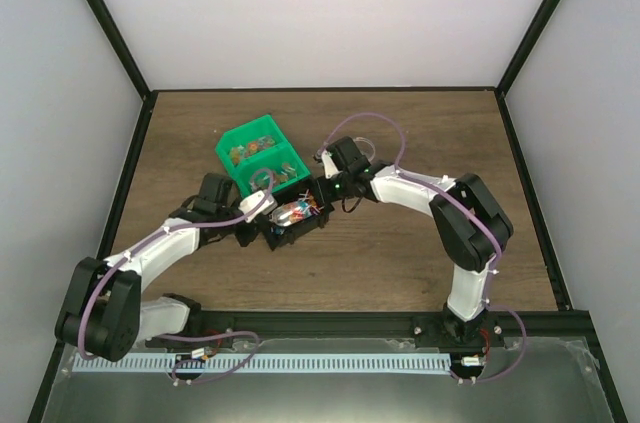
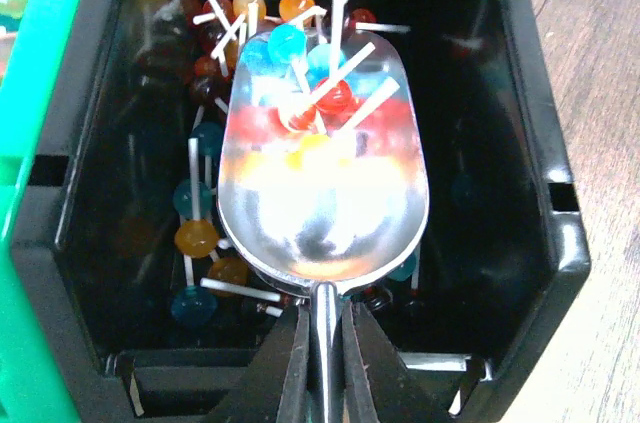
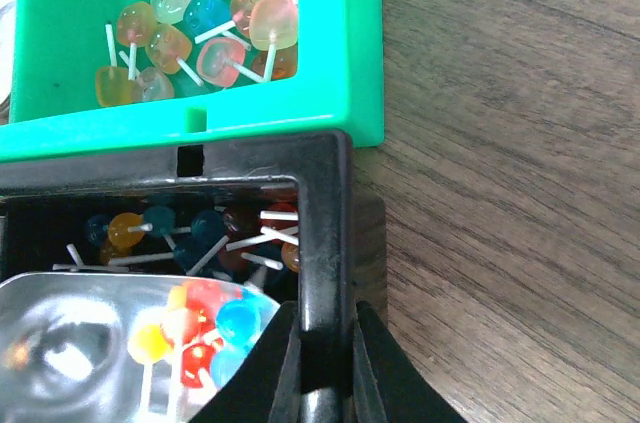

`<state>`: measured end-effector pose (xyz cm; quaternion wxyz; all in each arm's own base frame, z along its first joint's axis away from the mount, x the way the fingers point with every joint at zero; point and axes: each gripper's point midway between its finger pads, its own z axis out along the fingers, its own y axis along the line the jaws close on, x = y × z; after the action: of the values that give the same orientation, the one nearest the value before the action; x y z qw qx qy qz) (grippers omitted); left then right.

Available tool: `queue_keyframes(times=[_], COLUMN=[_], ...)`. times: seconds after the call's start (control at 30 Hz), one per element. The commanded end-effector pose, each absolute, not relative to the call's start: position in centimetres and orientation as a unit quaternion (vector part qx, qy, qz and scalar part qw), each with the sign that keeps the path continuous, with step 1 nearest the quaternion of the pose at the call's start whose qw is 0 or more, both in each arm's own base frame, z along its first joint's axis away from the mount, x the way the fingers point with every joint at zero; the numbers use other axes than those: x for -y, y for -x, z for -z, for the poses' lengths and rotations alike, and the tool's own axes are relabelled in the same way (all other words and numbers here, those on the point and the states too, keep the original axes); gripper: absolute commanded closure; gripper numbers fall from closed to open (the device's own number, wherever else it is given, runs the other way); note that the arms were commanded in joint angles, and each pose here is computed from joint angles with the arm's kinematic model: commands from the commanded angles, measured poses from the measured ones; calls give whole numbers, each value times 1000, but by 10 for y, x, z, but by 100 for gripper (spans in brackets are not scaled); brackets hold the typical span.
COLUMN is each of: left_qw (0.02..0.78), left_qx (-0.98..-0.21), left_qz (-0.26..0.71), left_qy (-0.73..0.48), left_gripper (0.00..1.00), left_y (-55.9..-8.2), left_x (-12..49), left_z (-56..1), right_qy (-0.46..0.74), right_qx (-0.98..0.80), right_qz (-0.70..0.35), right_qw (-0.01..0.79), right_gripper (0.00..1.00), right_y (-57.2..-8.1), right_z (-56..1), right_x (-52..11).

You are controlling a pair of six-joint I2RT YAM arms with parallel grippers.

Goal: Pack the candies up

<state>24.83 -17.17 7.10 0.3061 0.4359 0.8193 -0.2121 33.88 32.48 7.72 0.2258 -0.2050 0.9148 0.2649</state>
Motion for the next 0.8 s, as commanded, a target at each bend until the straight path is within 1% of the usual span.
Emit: queue_keyframes(times=[0.0, 0.2, 0.3, 0.47, 0.57, 0.67, 0.7, 0.77], left_qw=[351, 367, 374, 379, 384, 384, 383, 383], left_qx=[-786, -781, -777, -770, -769, -770, -769, -770], left_qz=[233, 236, 240, 252, 252, 251, 252, 252], left_qy=[-453, -447, -446, -447, -445, -444, -445, -444], left_gripper=[96, 96, 96, 96, 96, 96, 96, 96], left_y=[-255, -257, -258, -256, -258, -260, -259, -258], left_x=[181, 176, 175, 174, 172, 172, 172, 171], left_z=[-87, -88, -90, -92, -97, -104, -107, -113], right_qy=[212, 201, 199, 200, 202, 205, 206, 208], right_qx=[-886, -890, -888, -883, -878, -873, -872, -868], right_qz=[-303, -291, -294, -305, -314, -320, -322, -328], right_qw=[279, 290, 292, 294, 299, 305, 306, 309], right_gripper=[96, 97, 83, 69, 58, 52, 49, 40], right_y=[-363, -376, -379, -381, -381, -382, -382, -381], right_z=[-112, -112, -114, -123, -131, -141, -144, -151], right_x=[-341, -339, -339, -338, -339, -340, -340, -340])
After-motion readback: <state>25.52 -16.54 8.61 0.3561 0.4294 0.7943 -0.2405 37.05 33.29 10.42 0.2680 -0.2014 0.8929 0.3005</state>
